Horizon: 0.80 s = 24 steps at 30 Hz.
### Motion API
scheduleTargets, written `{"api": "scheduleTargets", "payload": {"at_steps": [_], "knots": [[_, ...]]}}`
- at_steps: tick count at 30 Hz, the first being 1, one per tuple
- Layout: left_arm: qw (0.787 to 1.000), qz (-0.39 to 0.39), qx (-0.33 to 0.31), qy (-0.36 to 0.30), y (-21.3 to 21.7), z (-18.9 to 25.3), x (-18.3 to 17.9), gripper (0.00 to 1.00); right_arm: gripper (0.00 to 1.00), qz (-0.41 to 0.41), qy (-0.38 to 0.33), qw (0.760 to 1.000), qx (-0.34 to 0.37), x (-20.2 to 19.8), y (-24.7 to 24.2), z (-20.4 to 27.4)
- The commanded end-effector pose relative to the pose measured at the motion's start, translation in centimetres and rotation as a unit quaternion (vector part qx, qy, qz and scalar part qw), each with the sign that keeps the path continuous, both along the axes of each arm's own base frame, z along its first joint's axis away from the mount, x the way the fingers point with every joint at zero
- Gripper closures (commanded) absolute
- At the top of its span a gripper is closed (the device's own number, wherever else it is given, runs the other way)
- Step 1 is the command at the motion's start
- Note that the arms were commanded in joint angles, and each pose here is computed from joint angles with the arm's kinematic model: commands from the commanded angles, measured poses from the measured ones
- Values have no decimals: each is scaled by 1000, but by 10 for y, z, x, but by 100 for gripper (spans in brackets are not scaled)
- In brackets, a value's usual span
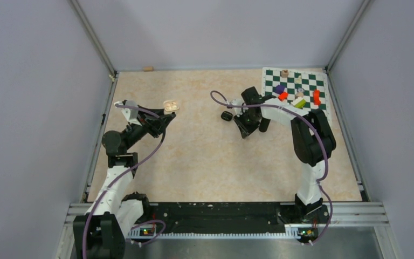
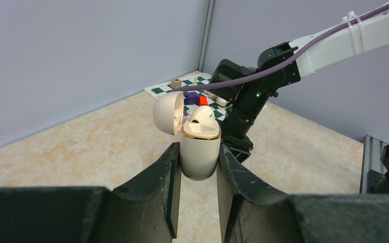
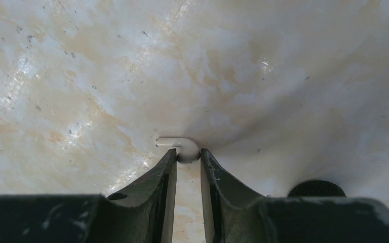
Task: Insert the wireless bluetooth earbuds into the charging case
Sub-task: Pick up the left earbud from the center of the board, then insert the left earbud into the left side groove of the charging case.
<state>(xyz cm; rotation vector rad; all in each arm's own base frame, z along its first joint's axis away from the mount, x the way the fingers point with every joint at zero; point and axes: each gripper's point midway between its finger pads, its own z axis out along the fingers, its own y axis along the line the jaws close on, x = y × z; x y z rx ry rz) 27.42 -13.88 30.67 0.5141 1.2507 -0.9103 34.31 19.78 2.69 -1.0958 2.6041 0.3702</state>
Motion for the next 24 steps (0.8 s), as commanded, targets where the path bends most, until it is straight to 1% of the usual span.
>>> {"api": "scheduleTargets", "payload": {"at_steps": [1, 5, 11, 14, 18, 23, 24], "knots": [[1000, 2, -3, -19, 1, 6, -1, 100, 79, 1, -9, 999, 37, 11, 9, 16], [1000, 2, -3, -19, 1, 6, -1, 100, 88, 5, -14, 999, 51, 12, 11, 24], [1000, 3, -3, -19, 1, 6, -1, 100, 92, 11, -29, 996, 78, 13, 16, 44], [1000, 5, -3, -13, 1, 3, 1, 100, 93, 16, -52, 994, 95, 17, 20, 66], [1000, 5, 5, 2, -1, -5, 7, 100, 94, 14, -121, 985, 125, 26, 25, 120], [999, -7, 32, 20, -9, -21, 13, 100, 93, 22, -238, 958, 159, 31, 36, 203], [998, -23, 38, 32, -18, -28, 11, 100, 93, 26, -260, 951, 164, 30, 40, 219]]}}
